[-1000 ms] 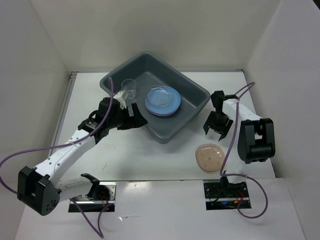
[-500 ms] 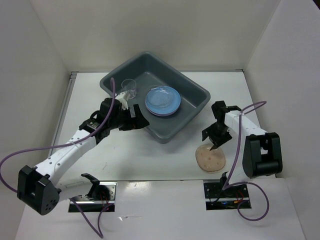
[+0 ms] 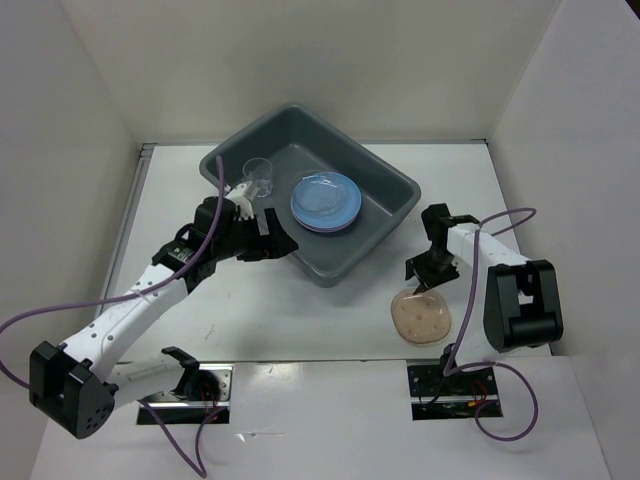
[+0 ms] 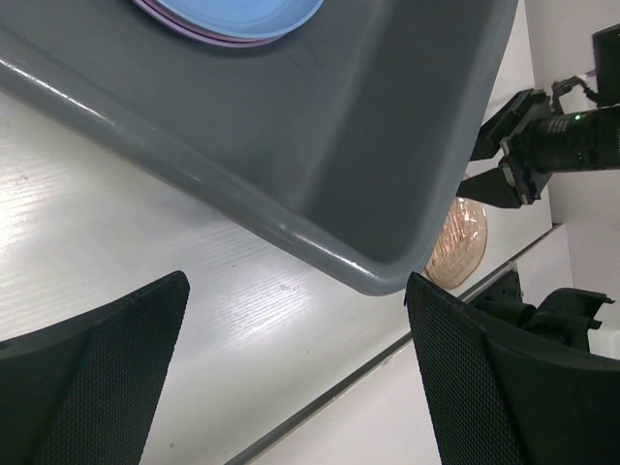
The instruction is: Place the mixed dishes into the plastic bin
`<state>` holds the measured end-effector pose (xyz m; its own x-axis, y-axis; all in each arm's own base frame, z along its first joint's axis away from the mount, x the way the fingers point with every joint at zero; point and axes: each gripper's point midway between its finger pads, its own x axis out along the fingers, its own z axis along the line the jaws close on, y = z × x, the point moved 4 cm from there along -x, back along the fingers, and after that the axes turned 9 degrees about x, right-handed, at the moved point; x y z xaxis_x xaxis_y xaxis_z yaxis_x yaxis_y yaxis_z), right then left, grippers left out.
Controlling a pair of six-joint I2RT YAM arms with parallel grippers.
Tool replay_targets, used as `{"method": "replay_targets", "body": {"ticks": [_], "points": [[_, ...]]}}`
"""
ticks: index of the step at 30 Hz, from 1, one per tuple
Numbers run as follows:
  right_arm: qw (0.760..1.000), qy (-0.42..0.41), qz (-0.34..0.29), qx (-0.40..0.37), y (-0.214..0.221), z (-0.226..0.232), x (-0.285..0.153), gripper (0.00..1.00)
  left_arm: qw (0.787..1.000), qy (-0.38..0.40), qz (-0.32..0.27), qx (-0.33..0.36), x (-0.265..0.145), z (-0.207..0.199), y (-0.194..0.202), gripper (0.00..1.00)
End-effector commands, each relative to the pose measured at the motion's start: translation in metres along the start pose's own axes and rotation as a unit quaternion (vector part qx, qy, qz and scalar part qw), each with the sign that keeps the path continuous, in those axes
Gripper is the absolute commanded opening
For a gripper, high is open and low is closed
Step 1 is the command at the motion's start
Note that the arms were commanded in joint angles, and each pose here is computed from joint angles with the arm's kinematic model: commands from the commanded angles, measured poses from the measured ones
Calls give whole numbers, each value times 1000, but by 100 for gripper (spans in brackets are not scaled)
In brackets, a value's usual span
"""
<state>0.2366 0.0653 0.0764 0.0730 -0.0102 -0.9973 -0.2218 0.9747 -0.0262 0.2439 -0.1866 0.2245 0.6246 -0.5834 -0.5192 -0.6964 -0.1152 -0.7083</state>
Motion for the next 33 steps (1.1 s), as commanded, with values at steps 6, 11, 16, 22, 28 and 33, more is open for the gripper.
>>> {"method": "replay_targets", "body": {"ticks": [6, 11, 16, 22, 28, 33], "points": [[999, 39, -33, 13, -7, -15, 13, 47, 999, 12, -19, 23, -7, -6, -7, 100], [998, 45, -38, 8, -8, -16, 15, 32, 999, 12, -19, 23, -8, -5, -5, 100], [997, 58, -42, 2, -9, -24, 24, 26, 999, 12, -19, 23, -8, -5, -5, 100], [997, 65, -41, -3, -9, -22, 33, 26, 1000, 11, -15, 22, -7, -3, -2, 100], [996, 73, -44, -13, -10, -25, 30, 0, 999, 9, -25, 19, -9, -4, -5, 100], [997, 7, -71, -3, -18, -5, -10, 0, 999, 5, -27, 19, -9, -3, -6, 100]]}}
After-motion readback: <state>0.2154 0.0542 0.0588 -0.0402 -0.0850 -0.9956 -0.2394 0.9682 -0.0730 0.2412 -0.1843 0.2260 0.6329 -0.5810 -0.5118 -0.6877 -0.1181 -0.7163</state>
